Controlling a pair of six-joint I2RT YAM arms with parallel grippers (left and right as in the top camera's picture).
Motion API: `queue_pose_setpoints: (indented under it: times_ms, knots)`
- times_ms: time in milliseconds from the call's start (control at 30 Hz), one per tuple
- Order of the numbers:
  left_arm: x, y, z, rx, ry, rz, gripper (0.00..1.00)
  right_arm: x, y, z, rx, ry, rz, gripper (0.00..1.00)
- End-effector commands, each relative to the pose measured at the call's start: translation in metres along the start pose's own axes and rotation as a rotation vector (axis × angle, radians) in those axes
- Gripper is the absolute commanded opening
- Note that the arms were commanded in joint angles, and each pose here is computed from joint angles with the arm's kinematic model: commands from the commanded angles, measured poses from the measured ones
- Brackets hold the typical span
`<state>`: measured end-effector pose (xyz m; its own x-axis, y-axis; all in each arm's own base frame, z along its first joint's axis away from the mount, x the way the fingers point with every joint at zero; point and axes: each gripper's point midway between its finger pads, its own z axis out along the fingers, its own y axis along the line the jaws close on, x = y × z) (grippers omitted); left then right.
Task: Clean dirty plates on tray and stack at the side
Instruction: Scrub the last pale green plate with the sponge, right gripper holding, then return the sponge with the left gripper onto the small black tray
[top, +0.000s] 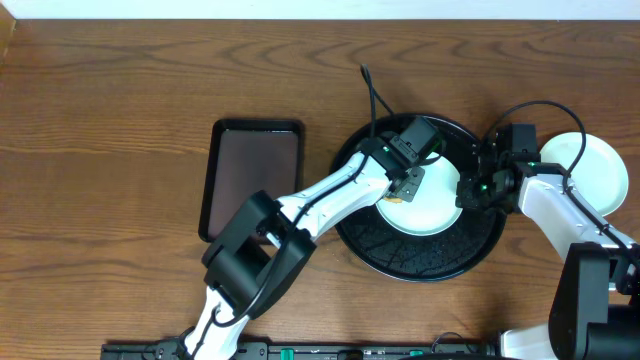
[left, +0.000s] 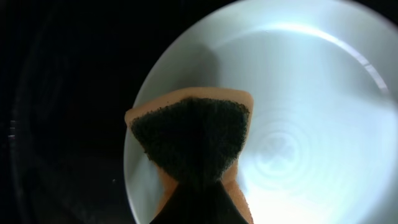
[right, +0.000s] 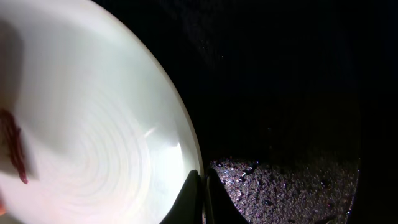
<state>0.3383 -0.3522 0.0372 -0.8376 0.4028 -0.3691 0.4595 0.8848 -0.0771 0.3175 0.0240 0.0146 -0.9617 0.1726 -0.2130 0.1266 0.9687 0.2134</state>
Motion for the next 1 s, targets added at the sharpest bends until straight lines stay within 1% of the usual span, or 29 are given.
queue_pose_setpoints:
  times_ms: [0,267,400,667,733,833,900,967]
  knots:
    - [0.009,0.006,0.015,-0.029,0.03,0.017,0.07,0.004,0.005,0.001,-0.015,0.01,0.0,0.01]
    - [0.03,0.009,0.047,-0.038,0.104,-0.004,0.08,0.004,0.004,0.001,-0.007,0.009,0.0,0.01]
    - [0.052,-0.015,0.055,0.104,0.206,-0.016,0.07,0.004,0.003,0.001,-0.004,0.008,0.0,0.01]
    - [0.071,-0.068,0.033,0.436,0.338,-0.046,0.07,0.003,0.004,0.001,-0.004,0.005,-0.001,0.01]
    - [0.063,-0.079,0.025,0.515,0.338,-0.055,0.07,0.003,0.004,0.001,-0.005,0.005,-0.001,0.01]
    - [0.033,-0.09,0.005,0.647,0.281,-0.063,0.07,0.003,0.004,0.001,-0.005,0.004,-0.001,0.01]
    - [0.0,-0.091,-0.02,0.74,0.202,-0.065,0.07,0.003,0.004,0.001,-0.004,0.005,-0.001,0.01]
    - [-0.036,-0.079,-0.045,0.765,0.114,-0.1,0.07,0.003,0.004,0.001,-0.004,0.006,0.0,0.01]
